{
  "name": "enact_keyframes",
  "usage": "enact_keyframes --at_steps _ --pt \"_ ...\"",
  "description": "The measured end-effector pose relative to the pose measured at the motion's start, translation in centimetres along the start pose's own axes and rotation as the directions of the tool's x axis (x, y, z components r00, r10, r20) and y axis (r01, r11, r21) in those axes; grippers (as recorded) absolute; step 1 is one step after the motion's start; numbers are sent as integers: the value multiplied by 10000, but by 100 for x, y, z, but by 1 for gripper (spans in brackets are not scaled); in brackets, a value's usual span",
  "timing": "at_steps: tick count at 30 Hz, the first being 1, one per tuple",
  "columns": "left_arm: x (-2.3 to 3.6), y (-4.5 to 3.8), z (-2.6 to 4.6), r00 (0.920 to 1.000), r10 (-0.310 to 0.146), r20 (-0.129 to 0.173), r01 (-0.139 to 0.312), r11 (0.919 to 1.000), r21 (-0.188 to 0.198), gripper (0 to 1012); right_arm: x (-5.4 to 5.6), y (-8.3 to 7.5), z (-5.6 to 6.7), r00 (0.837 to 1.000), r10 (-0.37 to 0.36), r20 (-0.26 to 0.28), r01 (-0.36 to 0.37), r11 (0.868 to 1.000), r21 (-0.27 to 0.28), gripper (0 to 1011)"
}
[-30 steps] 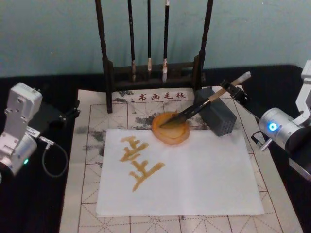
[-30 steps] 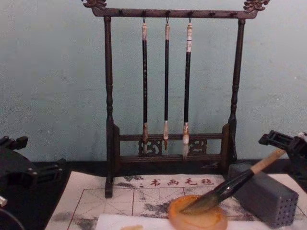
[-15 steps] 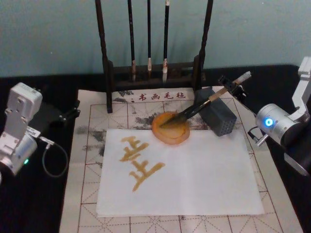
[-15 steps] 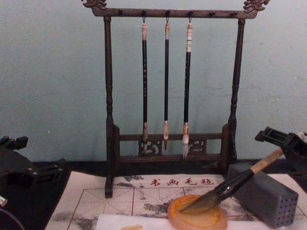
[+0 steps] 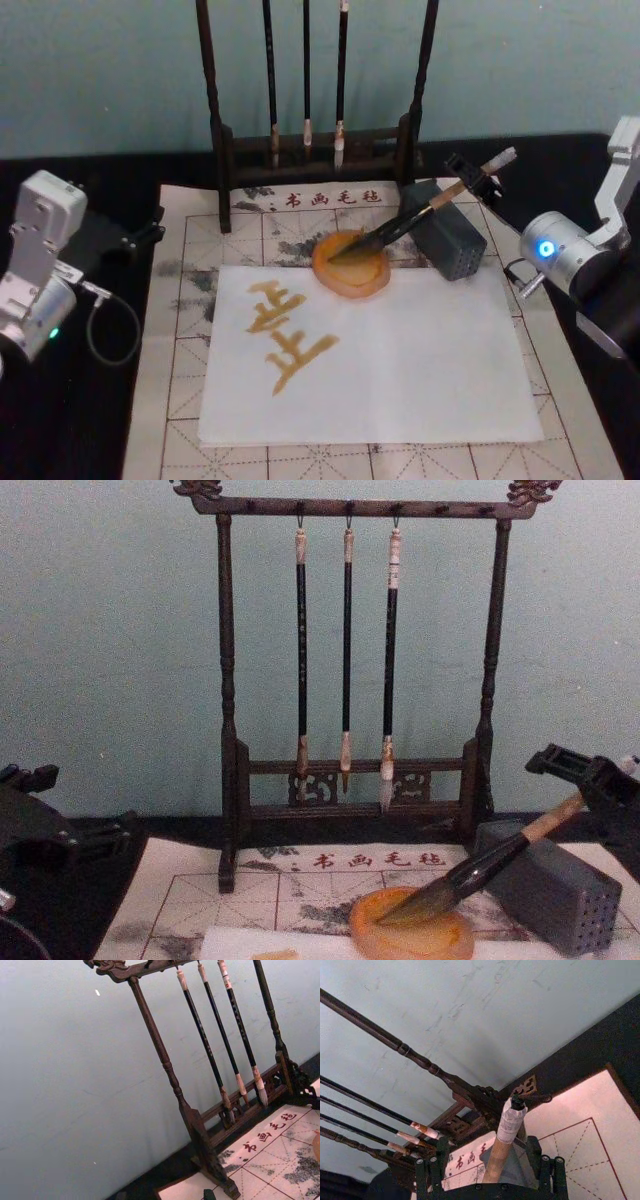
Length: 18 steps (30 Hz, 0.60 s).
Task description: Pick up the brush from the inkstone, write on the paper, then place the brush back to its original position.
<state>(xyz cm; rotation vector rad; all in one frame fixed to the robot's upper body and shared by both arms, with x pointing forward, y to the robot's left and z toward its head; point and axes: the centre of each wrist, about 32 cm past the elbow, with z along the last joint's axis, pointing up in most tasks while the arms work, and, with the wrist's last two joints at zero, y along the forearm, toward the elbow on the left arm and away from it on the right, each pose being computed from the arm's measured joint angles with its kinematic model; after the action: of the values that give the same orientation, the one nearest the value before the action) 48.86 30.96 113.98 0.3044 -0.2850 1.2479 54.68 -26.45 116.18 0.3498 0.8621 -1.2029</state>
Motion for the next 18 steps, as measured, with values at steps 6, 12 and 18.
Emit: enact_keyframes --at_steps 6,12,18 --pt "0 0 0 10000 1 0 -1 10000 0 1001 -9 8 -8 10000 -28 -77 28 10000 24 1002" --pt "0 0 0 10000 1 0 -1 10000 0 1001 -11 9 -9 10000 -47 -56 47 10000 39 1002" --pt "0 0 0 10000 1 1 -1 10000 0 1001 -11 9 -6 10000 -37 -64 37 10000 43 1002"
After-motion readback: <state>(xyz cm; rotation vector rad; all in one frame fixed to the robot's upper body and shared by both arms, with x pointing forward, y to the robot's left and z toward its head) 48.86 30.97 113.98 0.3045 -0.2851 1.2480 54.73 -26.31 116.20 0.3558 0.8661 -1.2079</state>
